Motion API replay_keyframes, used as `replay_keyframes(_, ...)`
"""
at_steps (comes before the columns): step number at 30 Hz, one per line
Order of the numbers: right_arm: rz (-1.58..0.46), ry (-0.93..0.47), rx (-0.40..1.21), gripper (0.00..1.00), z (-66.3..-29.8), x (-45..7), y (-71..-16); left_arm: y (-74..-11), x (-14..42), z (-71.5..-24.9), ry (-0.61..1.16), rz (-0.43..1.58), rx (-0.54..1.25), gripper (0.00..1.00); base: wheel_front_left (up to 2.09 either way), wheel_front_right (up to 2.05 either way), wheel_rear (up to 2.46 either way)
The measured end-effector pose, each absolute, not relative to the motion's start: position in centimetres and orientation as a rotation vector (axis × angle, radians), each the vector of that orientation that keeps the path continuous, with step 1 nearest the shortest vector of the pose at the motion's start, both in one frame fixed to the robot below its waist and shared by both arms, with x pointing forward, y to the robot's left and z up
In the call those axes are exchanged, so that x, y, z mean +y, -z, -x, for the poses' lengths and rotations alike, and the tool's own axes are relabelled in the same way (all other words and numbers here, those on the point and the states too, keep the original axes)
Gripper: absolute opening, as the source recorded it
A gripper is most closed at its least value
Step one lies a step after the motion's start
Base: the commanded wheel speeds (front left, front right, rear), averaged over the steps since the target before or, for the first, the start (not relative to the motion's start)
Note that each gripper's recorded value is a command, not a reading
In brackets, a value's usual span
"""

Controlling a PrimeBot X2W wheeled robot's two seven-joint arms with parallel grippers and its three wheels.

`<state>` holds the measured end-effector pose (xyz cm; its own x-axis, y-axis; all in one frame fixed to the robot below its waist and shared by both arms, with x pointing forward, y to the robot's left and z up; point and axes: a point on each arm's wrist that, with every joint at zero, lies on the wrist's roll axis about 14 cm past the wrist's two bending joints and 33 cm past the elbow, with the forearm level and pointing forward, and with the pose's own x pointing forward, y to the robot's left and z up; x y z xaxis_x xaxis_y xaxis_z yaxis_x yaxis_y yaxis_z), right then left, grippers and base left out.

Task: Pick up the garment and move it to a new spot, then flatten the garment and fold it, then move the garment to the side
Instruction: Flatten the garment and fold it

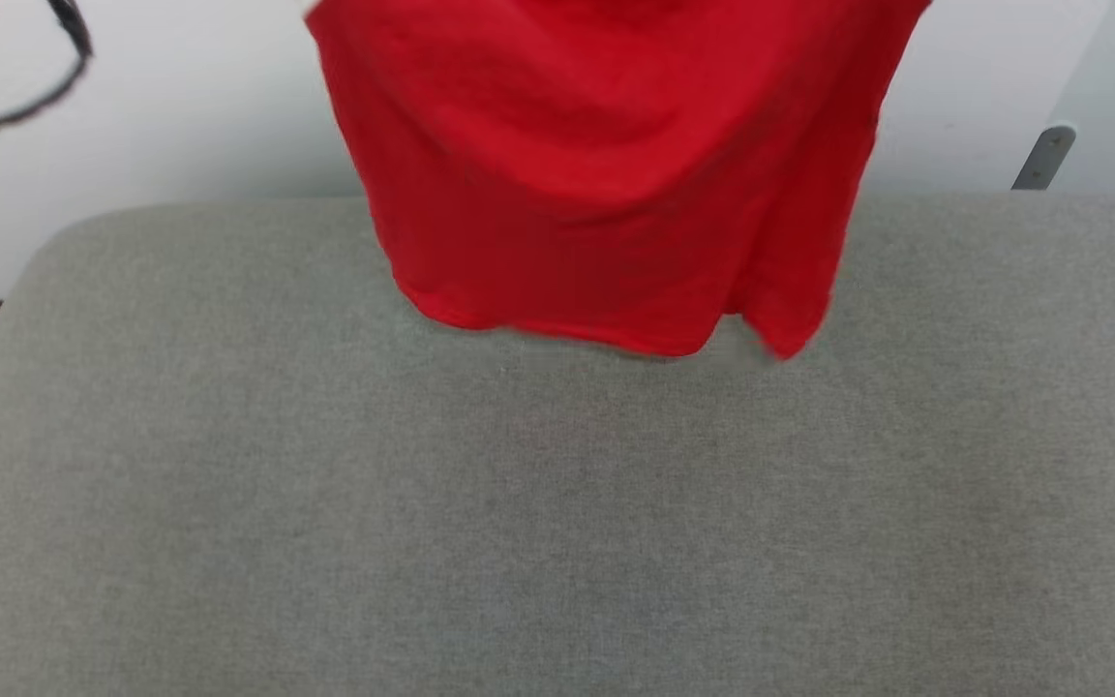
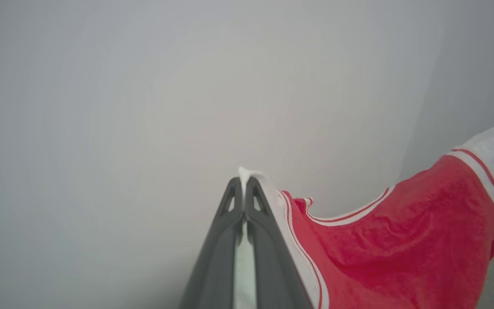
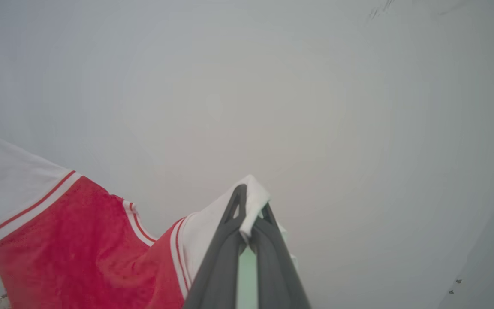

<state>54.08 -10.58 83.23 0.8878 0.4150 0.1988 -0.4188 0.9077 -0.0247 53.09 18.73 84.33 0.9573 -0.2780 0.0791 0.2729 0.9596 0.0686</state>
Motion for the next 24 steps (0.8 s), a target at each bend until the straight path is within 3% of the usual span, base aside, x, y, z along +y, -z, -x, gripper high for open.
replay_keyframes(7, -0.034, -0.41, -0.219, 0.0, -57.2, -11.4, -84.6, -85.2, 19.8, -55.5, 0.249, -0.073, -0.103, 0.0, 0.0, 0.0, 0.0)
replay_keyframes(11, 0.017, -0.33, -0.319, 0.0, -60.8, -12.8, -84.1, -83.5, 19.2, -59.1, 0.231, -0.077, -0.158, 0.0, 0.0, 0.0, 0.0)
replay_keyframes(14, 0.034, -0.287, -0.385, 0.0, -64.1, -13.0, -80.6, -80.7, 18.4, -62.5, 0.207, -0.071, -0.215, 0.0, 0.0, 0.0, 0.0)
replay_keyframes(16, 0.048, -0.266, -0.461, 0.0, -65.6, -13.3, -79.8, -81.0, 17.4, -64.0, 0.214, -0.091, -0.285, 0.0, 0.0, 0.0, 0.0)
replay_keyframes(20, 0.165, -0.216, -0.677, 0.0, -66.7, -14.5, -85.4, -88.0, 16.9, -64.5, 0.216, -0.065, -0.589, 0.0, 0.0, 0.0, 0.0)
replay_keyframes(24, 0.239, -0.237, -0.783, 0.0, -68.1, -13.0, -84.9, -86.3, 17.2, -67.1, 0.243, -0.009, -0.642, 0.0, 0.0, 0.0, 0.0)
